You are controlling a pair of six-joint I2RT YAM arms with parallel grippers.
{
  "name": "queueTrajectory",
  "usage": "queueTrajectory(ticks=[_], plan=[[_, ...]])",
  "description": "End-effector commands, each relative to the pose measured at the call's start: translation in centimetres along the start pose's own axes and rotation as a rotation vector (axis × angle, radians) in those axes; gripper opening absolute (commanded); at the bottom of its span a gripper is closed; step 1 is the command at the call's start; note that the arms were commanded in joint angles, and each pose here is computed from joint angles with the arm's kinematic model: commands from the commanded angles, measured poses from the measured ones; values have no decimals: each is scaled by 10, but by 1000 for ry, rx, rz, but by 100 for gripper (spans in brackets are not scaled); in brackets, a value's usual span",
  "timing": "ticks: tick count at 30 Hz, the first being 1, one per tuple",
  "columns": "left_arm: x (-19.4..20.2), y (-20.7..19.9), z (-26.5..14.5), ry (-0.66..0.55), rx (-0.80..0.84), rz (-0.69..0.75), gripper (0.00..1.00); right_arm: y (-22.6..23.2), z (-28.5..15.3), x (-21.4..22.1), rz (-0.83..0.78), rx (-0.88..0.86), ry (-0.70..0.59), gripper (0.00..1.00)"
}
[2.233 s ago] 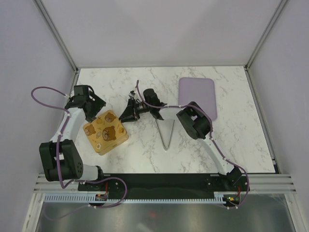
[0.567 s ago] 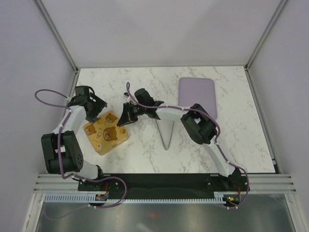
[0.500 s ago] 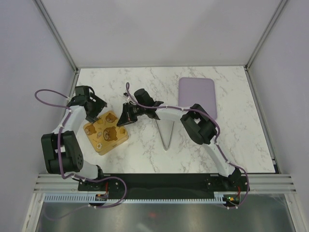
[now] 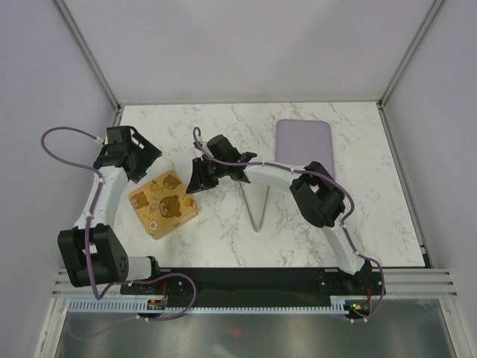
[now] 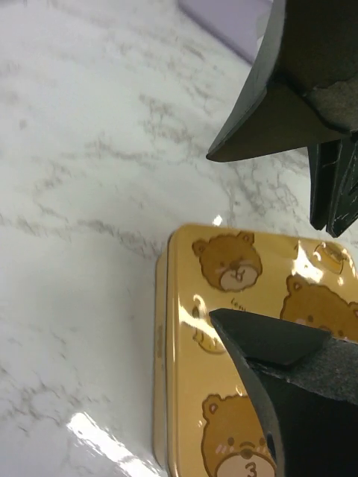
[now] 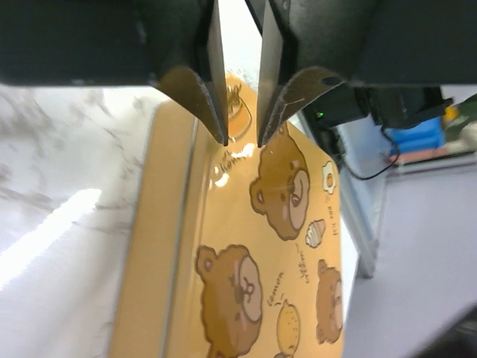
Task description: Pack the chocolate
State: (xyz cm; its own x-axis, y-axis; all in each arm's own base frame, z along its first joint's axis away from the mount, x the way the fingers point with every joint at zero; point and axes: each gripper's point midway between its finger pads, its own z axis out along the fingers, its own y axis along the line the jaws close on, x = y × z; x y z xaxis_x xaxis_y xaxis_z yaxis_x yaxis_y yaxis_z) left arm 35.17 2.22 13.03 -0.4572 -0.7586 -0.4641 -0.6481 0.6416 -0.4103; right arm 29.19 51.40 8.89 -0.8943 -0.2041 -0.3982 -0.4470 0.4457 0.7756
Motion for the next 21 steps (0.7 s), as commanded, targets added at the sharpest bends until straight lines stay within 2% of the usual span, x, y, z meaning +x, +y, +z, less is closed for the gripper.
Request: queueTrajectory(ticks=[1, 2, 3, 4, 5, 6, 7, 9, 13, 14, 17, 21], plan=[[-37, -62, -65, -129, 254, 160, 87, 28, -60, -37, -151, 146, -161, 32], [-38, -72, -80, -146, 305, 212, 87, 52, -84, -48, -189, 141, -219, 39], [-34, -84, -91, -151, 354, 248, 88, 45, -95, -50, -193, 194, -253, 43], [-30, -95, -103, -148, 413, 279, 88, 47, -106, -50, -207, 221, -273, 51], [-27, -105, -121, -169, 477, 327, 89, 64, -129, -56, -227, 223, -326, 67], [-25, -116, -132, -187, 540, 355, 90, 57, -138, -50, -221, 262, -338, 82], [-4, -129, -145, -153, 624, 409, 99, 68, -164, -57, -230, 290, -408, 98], [14, -149, -177, -176, 781, 490, 100, 59, -184, -50, -219, 354, -451, 98], [57, -159, -210, -126, 995, 576, 100, 56, -246, -45, -183, 476, -612, 98], [63, -160, -216, -119, 1033, 590, 100, 61, -274, -48, -175, 510, -695, 98], [83, -159, -241, -105, 1167, 640, 100, 53, -313, -38, -155, 606, -769, 98], [104, -154, -265, -97, 1294, 704, 100, 45, -335, -21, -126, 669, -772, 98]])
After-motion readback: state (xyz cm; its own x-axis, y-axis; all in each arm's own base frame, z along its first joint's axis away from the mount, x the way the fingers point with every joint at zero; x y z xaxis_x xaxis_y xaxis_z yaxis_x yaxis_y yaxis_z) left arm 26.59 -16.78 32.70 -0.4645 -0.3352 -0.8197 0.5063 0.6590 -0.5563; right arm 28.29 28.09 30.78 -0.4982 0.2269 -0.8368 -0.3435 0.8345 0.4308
